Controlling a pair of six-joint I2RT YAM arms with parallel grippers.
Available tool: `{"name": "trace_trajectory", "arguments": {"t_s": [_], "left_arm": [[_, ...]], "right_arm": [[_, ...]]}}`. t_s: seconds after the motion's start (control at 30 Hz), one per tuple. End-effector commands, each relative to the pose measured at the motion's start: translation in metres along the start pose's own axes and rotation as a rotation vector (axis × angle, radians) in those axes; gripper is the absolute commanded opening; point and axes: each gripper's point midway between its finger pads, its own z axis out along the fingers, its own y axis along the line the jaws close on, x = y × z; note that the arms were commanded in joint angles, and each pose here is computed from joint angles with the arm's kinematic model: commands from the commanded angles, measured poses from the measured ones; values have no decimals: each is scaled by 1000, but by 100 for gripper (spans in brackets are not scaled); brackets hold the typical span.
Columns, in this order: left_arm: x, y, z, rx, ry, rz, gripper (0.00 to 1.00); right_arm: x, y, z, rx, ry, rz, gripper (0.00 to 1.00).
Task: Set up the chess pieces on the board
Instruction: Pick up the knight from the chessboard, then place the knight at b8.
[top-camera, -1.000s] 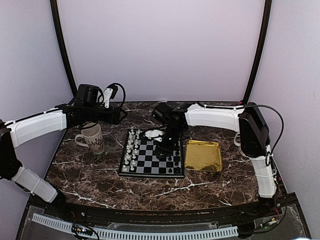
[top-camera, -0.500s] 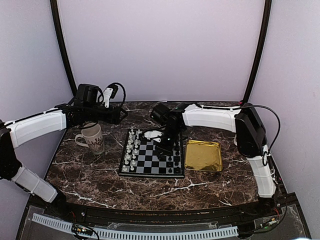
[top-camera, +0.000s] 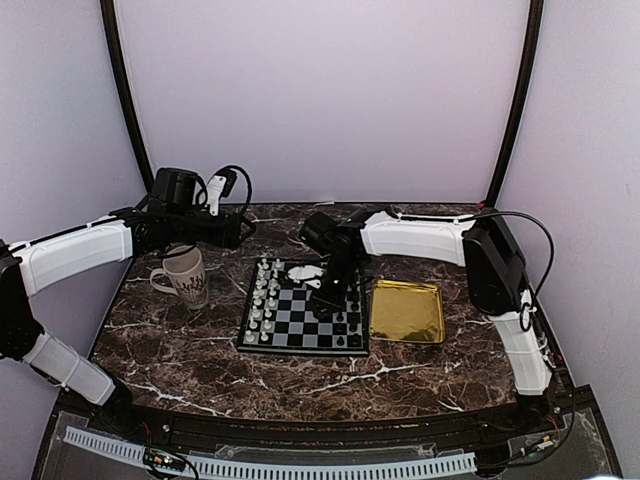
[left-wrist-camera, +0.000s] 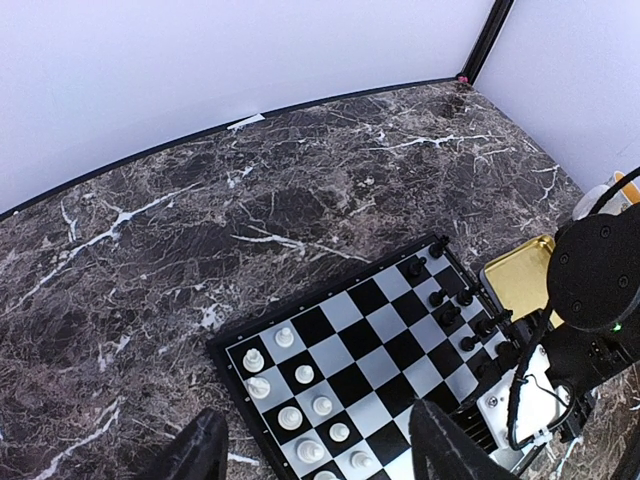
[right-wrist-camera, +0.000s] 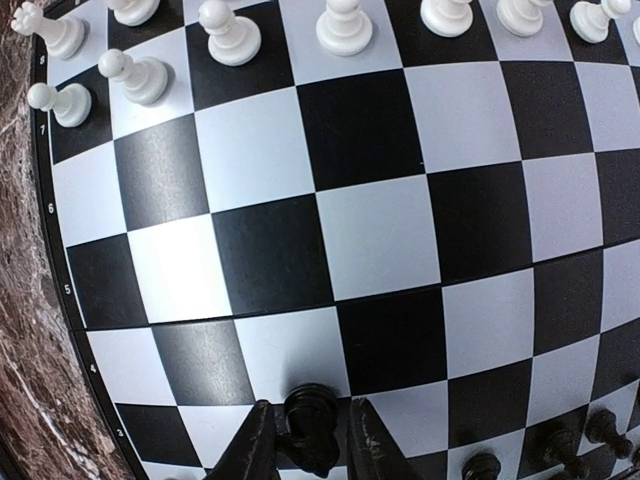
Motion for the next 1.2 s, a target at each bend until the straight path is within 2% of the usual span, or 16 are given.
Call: {"name": "trace_trajectory", "arguments": {"t_s": [0.0, 0.27, 0.73, 1.17], "left_arm": [[-4, -3, -5, 15, -17, 14, 64], [-4, -3, -5, 18, -16, 16, 64], [-2, -5, -3, 30, -9, 17, 63], [-1, -6, -2, 36, -3, 18, 63]], "right_arm": [[-5, 1, -2, -11, -6, 12, 23], [-18, -15, -32, 10, -75, 40, 17], [5, -98, -81, 160, -117, 167, 16], [21, -124, -74, 174, -85, 239, 16]]}}
